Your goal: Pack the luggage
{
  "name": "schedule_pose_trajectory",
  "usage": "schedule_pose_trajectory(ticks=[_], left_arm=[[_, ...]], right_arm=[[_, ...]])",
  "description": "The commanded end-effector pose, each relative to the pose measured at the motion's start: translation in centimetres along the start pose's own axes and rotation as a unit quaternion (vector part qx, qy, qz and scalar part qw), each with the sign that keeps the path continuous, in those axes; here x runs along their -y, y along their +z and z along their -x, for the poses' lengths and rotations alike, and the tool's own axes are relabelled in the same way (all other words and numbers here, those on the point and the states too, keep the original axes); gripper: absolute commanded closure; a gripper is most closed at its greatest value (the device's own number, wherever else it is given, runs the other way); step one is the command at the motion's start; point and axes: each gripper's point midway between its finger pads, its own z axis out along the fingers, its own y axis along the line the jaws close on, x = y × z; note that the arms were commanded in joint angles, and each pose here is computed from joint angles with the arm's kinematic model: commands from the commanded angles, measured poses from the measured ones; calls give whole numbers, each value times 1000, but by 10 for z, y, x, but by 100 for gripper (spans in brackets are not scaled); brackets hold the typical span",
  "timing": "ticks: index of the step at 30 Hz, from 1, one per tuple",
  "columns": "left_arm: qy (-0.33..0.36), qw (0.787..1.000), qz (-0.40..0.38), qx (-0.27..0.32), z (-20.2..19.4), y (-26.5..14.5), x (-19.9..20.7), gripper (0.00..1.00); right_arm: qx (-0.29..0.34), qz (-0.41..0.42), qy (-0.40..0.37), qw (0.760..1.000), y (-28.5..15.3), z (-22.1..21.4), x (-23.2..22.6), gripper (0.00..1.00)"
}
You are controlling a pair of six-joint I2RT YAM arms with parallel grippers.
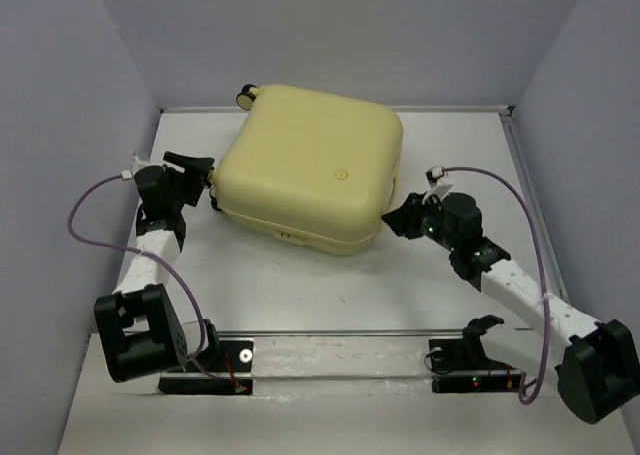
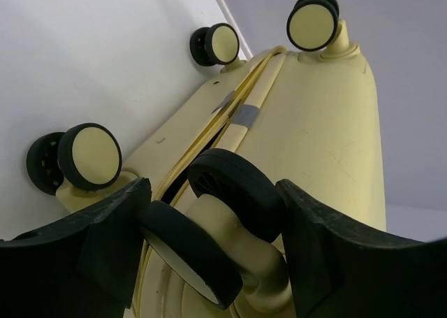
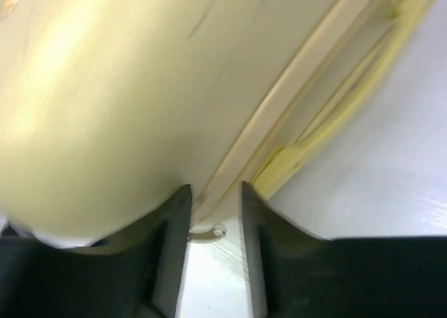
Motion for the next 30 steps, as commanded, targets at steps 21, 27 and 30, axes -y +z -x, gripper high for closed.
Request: schedule_pose_trajectory(ticks=[21,27,30], left_arm=[[48,995,-82,-18,-7,-52,48,94],[58,997,-57,-12,0,-48,40,76],[81,995,-52,-5,10,-50,47,37]], right_arm=[[16,54,-121,991,-3,-70,-12,45],[6,36,-124,992,-3,-77,-2,35],[-4,39,-130,991,-3,-77,-4,29]])
